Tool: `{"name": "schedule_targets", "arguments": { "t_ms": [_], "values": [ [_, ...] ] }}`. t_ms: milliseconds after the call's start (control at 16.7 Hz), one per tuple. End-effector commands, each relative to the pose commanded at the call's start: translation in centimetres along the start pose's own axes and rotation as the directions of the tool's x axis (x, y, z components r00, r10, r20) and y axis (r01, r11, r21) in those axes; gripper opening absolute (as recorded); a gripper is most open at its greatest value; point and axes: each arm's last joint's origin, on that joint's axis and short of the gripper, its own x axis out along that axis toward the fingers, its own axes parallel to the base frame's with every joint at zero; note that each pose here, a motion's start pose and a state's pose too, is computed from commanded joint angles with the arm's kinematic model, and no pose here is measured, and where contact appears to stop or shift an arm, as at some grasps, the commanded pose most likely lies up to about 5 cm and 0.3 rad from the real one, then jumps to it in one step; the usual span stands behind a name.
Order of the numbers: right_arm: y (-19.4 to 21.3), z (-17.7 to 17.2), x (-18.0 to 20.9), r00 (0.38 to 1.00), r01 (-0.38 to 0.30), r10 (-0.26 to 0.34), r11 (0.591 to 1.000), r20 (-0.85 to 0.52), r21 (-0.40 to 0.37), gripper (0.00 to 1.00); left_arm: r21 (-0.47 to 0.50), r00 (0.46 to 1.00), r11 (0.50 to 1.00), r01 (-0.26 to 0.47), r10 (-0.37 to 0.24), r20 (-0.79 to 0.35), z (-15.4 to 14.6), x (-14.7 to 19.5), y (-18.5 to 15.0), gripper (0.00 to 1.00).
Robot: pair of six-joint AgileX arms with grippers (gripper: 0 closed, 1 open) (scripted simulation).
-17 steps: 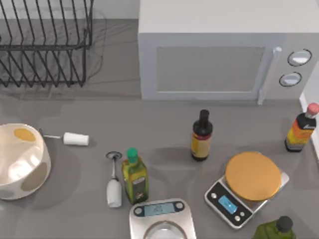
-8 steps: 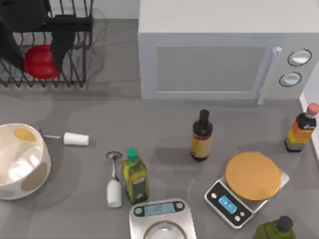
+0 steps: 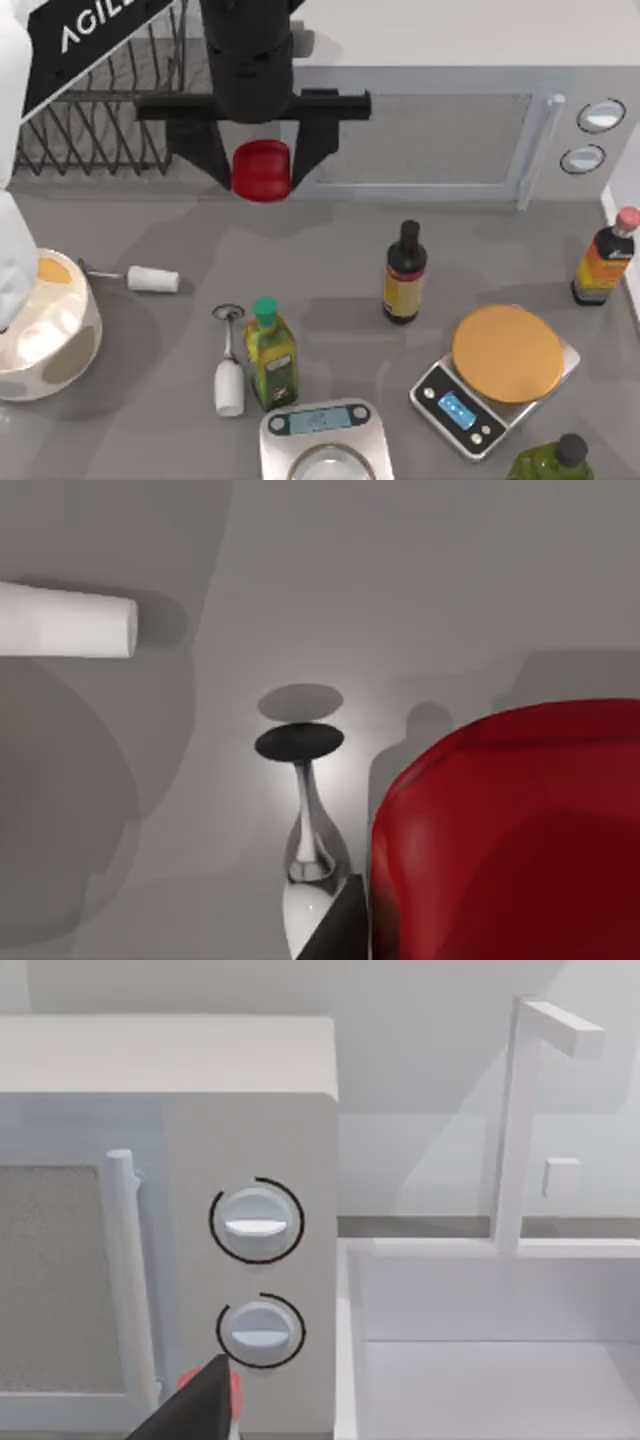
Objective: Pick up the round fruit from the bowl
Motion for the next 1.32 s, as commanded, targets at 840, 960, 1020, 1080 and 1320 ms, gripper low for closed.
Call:
{"name": "schedule_targets", "arguments": {
  "t_ms": [840, 960, 1020, 1080, 1320],
  "values": [
    [0.0, 0.0, 0.0, 1.000, 0.000, 0.000, 1.000, 0.000, 0.000, 1.00, 0.000, 1.000, 1.000, 0.001, -0.001, 0.002, 0.2, 10.0, -0.1, 0.00],
    [0.0, 0.0, 0.0, 1.000, 0.000, 0.000, 1.000, 0.000, 0.000, 1.00, 0.000, 1.000, 1.000, 0.000, 0.000, 0.000, 0.0, 10.9, 0.0, 0.00],
    [0.0, 0.0, 0.0, 1.000, 0.000, 0.000, 1.000, 0.000, 0.000, 1.00, 0.000, 1.000, 1.000, 0.000, 0.000, 0.000, 0.0, 11.0, 0.0, 0.00],
    [0.0, 0.0, 0.0, 1.000, 0.000, 0.000, 1.000, 0.000, 0.000, 1.00, 0.000, 1.000, 1.000, 0.000, 0.000, 0.000, 0.0, 11.0, 0.0, 0.00],
    [0.0, 0.0, 0.0, 1.000, 0.000, 0.000, 1.000, 0.000, 0.000, 1.00, 0.000, 1.000, 1.000, 0.000, 0.000, 0.000, 0.0, 11.0, 0.0, 0.15]
  ]
}}
